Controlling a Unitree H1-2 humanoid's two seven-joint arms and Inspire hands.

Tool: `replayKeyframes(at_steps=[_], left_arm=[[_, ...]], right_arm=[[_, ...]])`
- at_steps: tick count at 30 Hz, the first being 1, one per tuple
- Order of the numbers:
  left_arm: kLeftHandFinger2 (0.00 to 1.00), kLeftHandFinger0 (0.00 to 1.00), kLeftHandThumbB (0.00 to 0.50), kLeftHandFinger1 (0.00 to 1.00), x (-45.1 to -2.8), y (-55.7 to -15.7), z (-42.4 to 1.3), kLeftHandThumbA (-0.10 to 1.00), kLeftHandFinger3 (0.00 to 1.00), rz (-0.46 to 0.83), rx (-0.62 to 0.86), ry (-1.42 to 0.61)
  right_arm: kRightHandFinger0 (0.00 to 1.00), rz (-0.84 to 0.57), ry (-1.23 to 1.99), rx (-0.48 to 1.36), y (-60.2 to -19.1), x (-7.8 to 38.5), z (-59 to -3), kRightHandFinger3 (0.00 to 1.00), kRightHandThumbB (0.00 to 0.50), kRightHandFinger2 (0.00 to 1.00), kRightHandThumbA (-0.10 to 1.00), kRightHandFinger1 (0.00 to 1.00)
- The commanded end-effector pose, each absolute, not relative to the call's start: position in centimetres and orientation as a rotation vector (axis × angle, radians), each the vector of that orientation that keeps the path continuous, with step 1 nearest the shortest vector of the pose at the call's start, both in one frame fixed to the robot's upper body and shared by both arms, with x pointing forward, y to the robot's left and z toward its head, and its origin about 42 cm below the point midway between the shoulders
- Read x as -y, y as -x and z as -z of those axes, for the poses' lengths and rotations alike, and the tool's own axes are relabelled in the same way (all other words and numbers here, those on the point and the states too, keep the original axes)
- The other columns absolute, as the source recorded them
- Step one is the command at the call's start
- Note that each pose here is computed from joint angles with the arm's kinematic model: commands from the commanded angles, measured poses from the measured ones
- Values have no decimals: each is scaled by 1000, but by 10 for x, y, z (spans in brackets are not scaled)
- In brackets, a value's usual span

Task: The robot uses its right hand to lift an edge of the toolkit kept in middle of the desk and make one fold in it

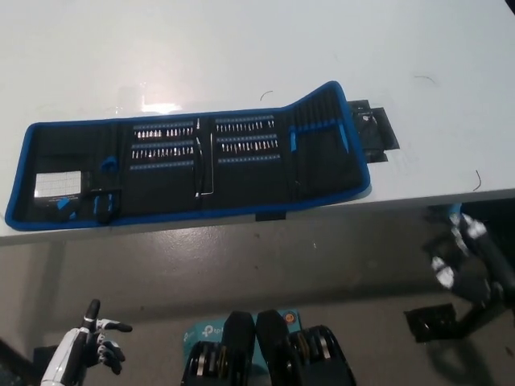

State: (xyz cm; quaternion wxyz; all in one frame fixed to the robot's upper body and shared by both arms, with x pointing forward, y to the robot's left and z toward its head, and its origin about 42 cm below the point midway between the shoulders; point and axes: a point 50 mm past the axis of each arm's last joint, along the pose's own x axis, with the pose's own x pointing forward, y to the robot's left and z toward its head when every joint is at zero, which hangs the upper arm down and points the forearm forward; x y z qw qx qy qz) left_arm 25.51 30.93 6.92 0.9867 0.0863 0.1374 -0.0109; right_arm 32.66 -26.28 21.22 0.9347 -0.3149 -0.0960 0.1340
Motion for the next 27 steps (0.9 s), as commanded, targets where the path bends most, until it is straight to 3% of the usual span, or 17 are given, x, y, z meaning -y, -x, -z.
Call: replayKeyframes(at_steps=[1,3,6,8,9,10,13,14,15,17,19,20,22,24,27], left_arm=[[273,348,500,270,-313,-252,-76,1000,472,26,-263,-182],[282,341,500,266,-313,-252,-76,1000,473,31,-261,-177],[278,330,500,255,-314,-253,-77,1000,464,27,-255,-176],[275,330,500,255,-314,-251,-76,1000,465,19,-259,-172],[265,321,500,245,-314,-251,-75,1000,458,15,-258,-170],[265,310,500,246,-313,-250,-75,1000,458,12,-258,-166],[262,305,500,248,-313,-248,-73,1000,457,14,-260,-160],[262,304,500,261,-312,-247,-72,1000,462,14,-263,-169],[275,310,500,270,-312,-246,-71,1000,473,17,-265,-166],[287,345,500,284,-312,-244,-71,1000,472,16,-266,-166],[279,336,500,266,-313,-243,-71,1000,464,10,-266,-165],[279,334,500,266,-313,-243,-71,1000,465,6,-265,-161],[291,352,500,279,-313,-243,-71,1000,474,14,-264,-164],[298,339,500,263,-314,-243,-72,1000,473,10,-260,-160],[307,317,500,268,-313,-244,-74,1000,477,8,-261,-161]], right_arm=[[232,-424,688,312,-328,240,-270,661,89,448,392,287],[187,-484,685,371,-328,225,-295,590,104,413,409,251],[160,-506,693,398,-331,219,-305,583,113,389,452,226],[32,-477,654,451,-350,215,-314,583,127,336,477,115],[46,-459,630,440,-356,215,-314,587,132,339,462,121],[124,-440,612,427,-362,214,-315,612,124,381,450,191],[138,-416,590,413,-369,214,-315,616,112,390,399,206],[39,-318,529,374,-390,215,-313,539,110,319,264,126],[2,-290,526,363,-398,216,-311,526,106,286,255,53],[0,-276,520,358,-405,216,-309,520,98,281,256,38],[170,-244,502,330,-420,219,-305,554,95,381,272,197],[174,-234,495,321,-423,220,-305,558,95,384,274,201],[288,-186,462,292,-434,225,-298,700,125,489,426,364],[367,-153,447,277,-439,224,-295,755,143,513,503,394],[426,-92,402,227,-444,222,-287,821,152,555,505,425]])
